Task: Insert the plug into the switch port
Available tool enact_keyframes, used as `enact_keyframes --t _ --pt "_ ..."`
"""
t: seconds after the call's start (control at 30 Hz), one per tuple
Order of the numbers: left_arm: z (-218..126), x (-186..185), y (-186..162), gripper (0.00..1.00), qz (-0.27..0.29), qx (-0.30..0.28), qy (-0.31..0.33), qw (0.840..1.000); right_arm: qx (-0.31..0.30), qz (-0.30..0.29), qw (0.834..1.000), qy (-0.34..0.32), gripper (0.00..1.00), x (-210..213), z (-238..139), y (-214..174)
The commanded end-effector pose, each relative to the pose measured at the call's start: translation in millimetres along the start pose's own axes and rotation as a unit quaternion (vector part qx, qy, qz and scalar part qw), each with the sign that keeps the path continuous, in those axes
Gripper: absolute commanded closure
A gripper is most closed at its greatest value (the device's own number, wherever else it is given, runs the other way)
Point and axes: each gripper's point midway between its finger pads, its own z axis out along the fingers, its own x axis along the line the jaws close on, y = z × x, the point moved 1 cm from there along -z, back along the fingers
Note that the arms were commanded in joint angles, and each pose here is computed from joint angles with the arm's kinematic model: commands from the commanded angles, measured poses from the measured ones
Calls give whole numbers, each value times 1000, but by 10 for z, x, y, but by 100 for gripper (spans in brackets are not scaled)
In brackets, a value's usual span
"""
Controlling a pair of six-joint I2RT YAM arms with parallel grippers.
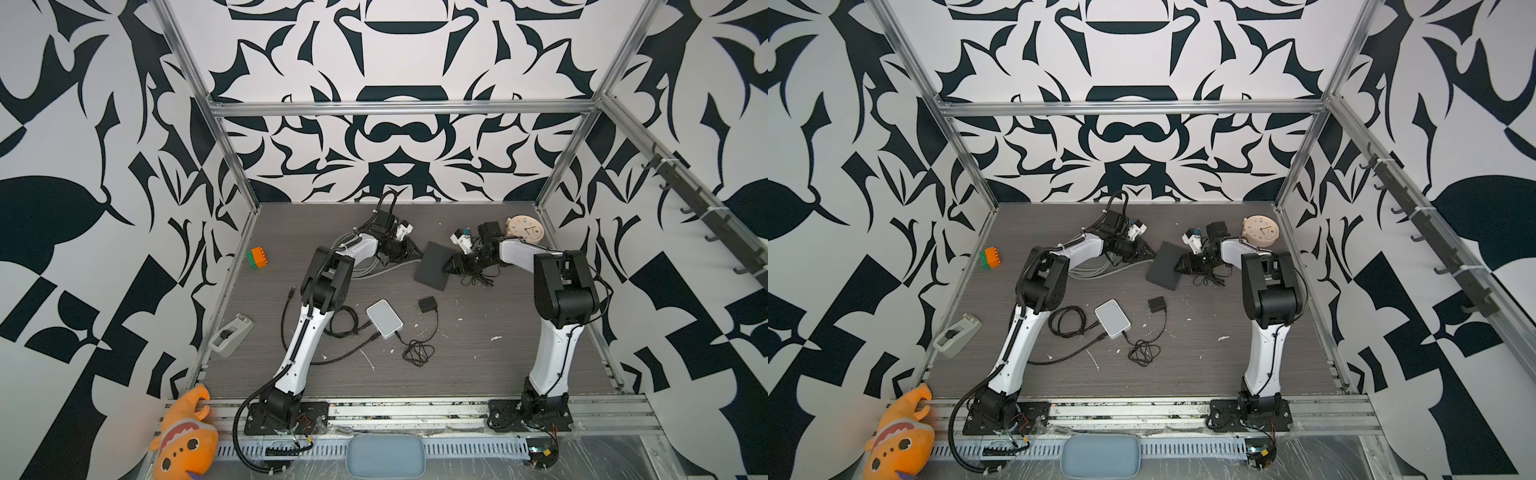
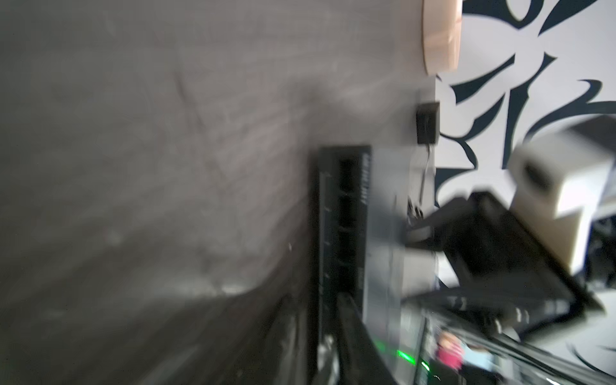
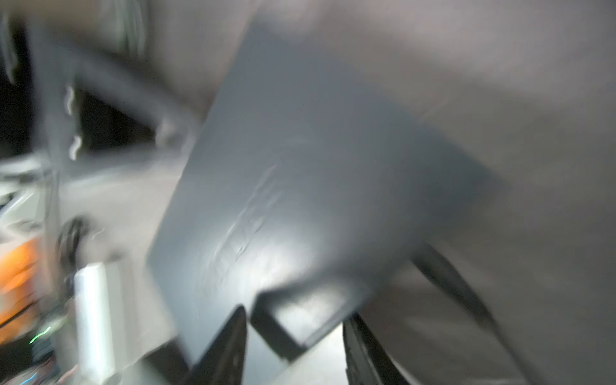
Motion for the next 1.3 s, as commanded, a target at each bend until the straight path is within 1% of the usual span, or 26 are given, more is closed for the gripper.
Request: enact_keyframes --t 0.0,0.17,0.3,0.4,0.5,0.53,0.57,0.6,0.63,0.67,0.7,0.73,0.77,0.8,0.87,0.9,0.93,0.97,1.0,1.03,1.07,1.1,1.13,1.2,1.23,1.27 --pt "89 87 -112 71 38 -9 43 998 16 -31 987 158 51 812 -159 -39" --pt "-233 70 -12 65 76 -14 78 994 -19 -37 992 121 49 693 -408 132" --pt "-533 63 185 63 105 -42 116 987 -49 -42 993 96 47 723 -617 281" --pt "-760 -28 297 62 124 -57 140 981 -66 -39 994 84 46 802 -756 332" --pt "-941 -162 274 61 144 -66 153 975 -87 -16 994 59 46 814 -857 318" --pt "-1023 -235 256 59 153 -73 158 973 -95 -9 994 51 45 812 -881 300" --pt "-1101 -316 231 54 165 -81 163 969 -104 -5 994 41 44 823 -895 286" --pt "-1168 -379 202 13 177 -90 170 965 -112 -6 993 25 41 829 -900 261" --pt "-1257 -442 166 1 193 -101 185 958 -120 -16 993 -1 28 841 -922 234" --pt "-1354 -505 145 1 209 -116 200 950 -127 -20 991 -38 13 798 -949 202" --pt "-1474 -549 146 1 218 -132 220 942 -141 -21 987 -70 9 748 -1008 191" --pt "-1598 -525 143 1 218 -149 247 932 -165 -22 979 -119 1 635 -1104 189" --pt "-1722 -469 129 1 218 -164 275 922 -191 -27 967 -167 0 525 -1218 173" --pt "-1836 -403 116 1 214 -177 302 912 -217 -35 955 -200 0 457 -1316 166" --pt "-2182 -224 64 1 186 -209 363 889 -274 -57 921 -270 0 297 -1533 114" --pt "-2309 -161 17 1 178 -217 376 883 -294 -73 905 -298 0 227 -1589 59" --pt "-2426 -91 -57 1 172 -221 375 883 -325 -78 887 -319 0 165 -1667 19" --pt "-2572 -30 -127 1 164 -234 373 882 -344 -76 873 -337 1 88 -1713 -53" --pt "-2742 85 -180 1 144 -252 382 877 -348 -75 867 -348 1 43 -1738 -109" --pt "-2955 224 -253 1 113 -272 394 870 -342 -73 866 -357 1 -1 -1749 -179" --pt "-3106 339 -357 1 98 -280 398 868 -334 -74 865 -367 2 -54 -1733 -239" --pt "-3253 458 -455 1 92 -291 407 861 -330 -77 863 -376 2 -96 -1725 -272" --pt "-3378 547 -559 1 102 -304 418 850 -326 -81 859 -386 2 -150 -1703 -313" --pt "-3540 660 -735 1 147 -320 448 821 -324 -87 853 -400 2 -263 -1644 -390" --pt "-3615 734 -804 1 149 -327 462 811 -324 -90 851 -403 2 -313 -1602 -434" --pt "-3657 833 -872 1 138 -326 465 811 -325 -96 850 -404 2 -342 -1570 -452"
